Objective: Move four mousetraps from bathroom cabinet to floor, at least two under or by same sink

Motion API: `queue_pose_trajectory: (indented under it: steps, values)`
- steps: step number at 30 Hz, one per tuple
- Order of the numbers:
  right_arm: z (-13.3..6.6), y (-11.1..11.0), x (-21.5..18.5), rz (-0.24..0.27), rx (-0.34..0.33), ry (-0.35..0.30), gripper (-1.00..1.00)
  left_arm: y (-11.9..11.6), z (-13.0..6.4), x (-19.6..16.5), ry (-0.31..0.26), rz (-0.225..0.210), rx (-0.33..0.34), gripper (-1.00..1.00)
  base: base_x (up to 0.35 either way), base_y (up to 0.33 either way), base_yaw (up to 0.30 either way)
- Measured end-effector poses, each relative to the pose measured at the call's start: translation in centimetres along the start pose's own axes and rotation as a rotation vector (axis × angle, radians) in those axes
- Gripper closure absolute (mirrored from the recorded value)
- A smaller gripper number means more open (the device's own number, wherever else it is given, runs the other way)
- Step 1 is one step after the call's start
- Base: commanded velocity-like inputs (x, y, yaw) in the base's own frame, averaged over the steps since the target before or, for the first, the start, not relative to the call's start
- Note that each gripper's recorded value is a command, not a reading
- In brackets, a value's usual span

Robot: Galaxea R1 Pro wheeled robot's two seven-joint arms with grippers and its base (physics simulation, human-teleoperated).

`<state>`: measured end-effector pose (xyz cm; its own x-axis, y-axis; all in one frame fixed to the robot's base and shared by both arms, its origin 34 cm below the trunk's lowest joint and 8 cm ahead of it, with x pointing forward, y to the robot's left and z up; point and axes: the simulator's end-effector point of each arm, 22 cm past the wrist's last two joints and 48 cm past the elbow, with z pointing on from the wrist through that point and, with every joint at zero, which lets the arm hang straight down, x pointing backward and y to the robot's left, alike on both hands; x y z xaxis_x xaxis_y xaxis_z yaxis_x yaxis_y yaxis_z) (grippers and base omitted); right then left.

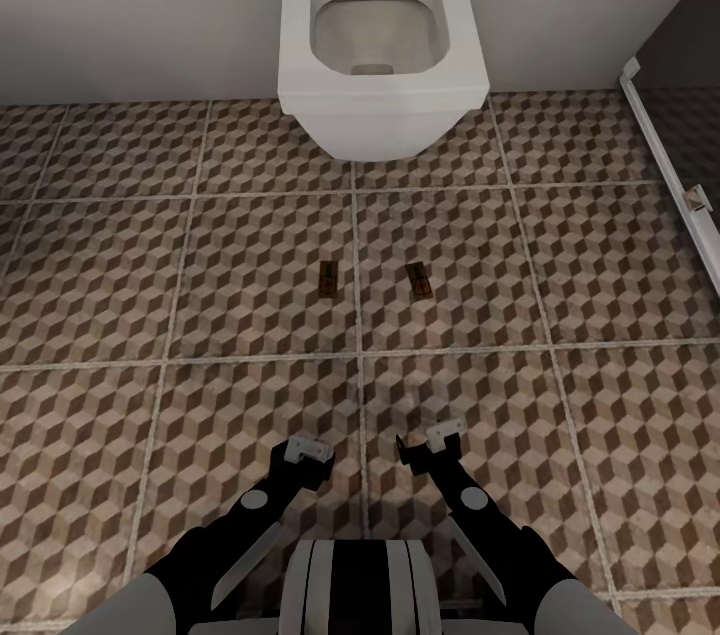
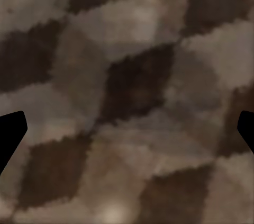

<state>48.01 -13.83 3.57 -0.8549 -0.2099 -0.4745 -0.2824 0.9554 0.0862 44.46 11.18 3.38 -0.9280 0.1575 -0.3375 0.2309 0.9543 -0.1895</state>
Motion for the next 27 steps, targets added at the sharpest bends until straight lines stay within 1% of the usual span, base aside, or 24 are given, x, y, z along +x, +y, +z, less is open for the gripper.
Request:
queue_pose_trajectory:
  steps: [27]
  values:
    - [0.01,0.06,-0.11,0.001,-0.001,-0.004,-1.0,-0.04,0.0,-0.08,-0.002,0.0,0.001,-1.0,0.0,0.0,0.0]
